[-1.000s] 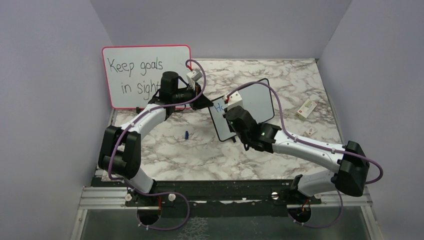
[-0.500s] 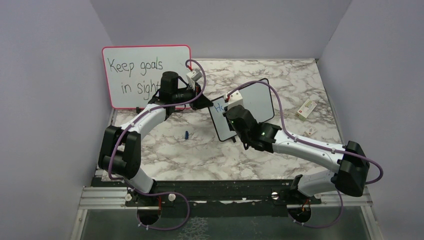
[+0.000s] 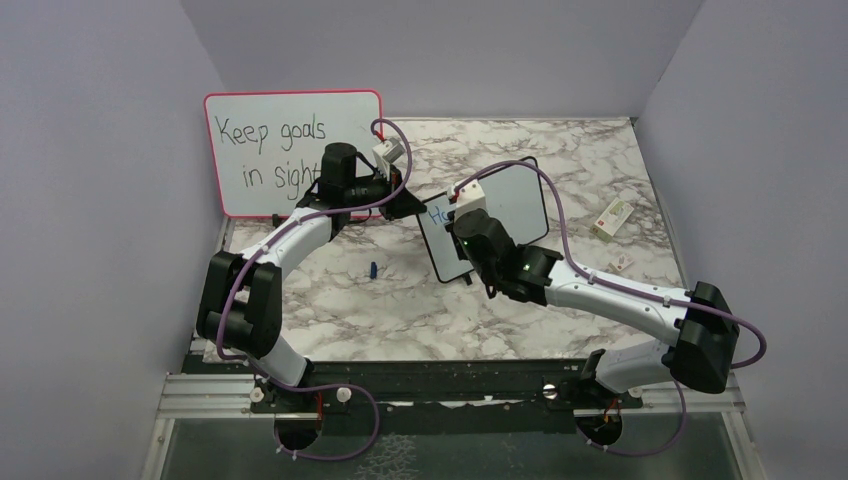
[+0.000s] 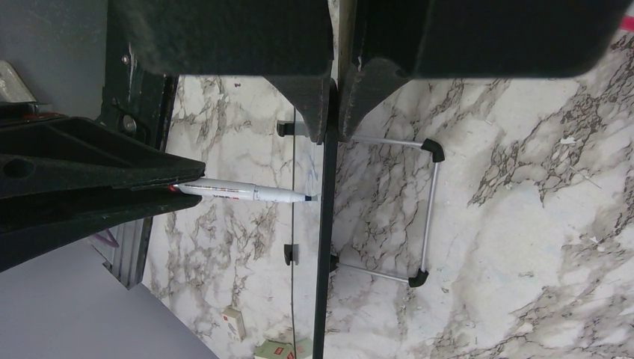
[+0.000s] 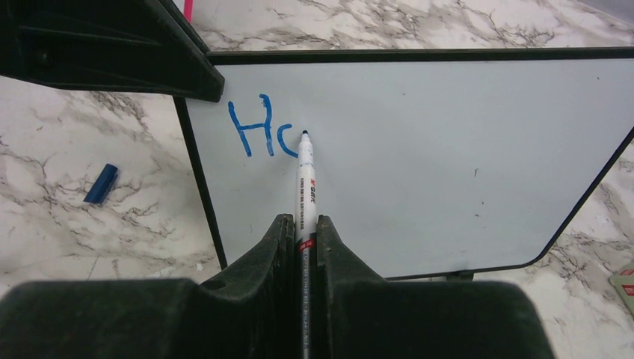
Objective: Write a sentence on the whiteboard
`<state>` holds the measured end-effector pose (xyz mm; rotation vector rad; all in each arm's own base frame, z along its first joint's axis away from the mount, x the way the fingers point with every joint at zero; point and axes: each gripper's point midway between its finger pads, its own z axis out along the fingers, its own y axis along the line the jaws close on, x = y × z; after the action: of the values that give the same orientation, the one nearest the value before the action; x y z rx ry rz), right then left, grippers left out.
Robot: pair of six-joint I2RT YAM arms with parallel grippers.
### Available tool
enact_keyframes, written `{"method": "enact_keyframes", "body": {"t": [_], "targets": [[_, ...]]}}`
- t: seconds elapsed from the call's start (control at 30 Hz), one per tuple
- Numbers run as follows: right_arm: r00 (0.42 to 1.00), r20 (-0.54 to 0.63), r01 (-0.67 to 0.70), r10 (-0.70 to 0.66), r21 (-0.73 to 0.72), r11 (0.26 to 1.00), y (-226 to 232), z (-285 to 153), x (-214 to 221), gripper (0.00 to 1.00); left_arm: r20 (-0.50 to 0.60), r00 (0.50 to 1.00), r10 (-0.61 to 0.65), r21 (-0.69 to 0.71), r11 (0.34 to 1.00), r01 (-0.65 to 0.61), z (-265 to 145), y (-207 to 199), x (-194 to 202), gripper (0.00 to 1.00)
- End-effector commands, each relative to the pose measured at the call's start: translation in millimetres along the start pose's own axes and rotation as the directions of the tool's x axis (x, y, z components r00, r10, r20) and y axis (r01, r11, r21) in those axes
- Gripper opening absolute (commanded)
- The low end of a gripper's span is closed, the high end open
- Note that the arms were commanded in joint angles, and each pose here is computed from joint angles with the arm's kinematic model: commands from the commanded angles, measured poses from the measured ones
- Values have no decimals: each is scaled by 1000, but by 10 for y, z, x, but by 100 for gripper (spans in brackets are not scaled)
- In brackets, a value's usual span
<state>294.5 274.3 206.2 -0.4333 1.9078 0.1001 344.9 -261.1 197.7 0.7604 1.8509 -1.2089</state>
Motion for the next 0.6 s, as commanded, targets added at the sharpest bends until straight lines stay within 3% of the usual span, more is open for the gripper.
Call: {"method": "enact_keyframes", "body": {"t": [0.0,0.57], "targets": [[997,65,-50,51,-27,998,56,26,-265,1,-28,1000,10,22,1000,-10,-18,-35,66,0],[999,22,-28,29,-65,997,66,-54,-151,1,-27,1000,15,9,1000,-15,-22,-17,60,0]]}}
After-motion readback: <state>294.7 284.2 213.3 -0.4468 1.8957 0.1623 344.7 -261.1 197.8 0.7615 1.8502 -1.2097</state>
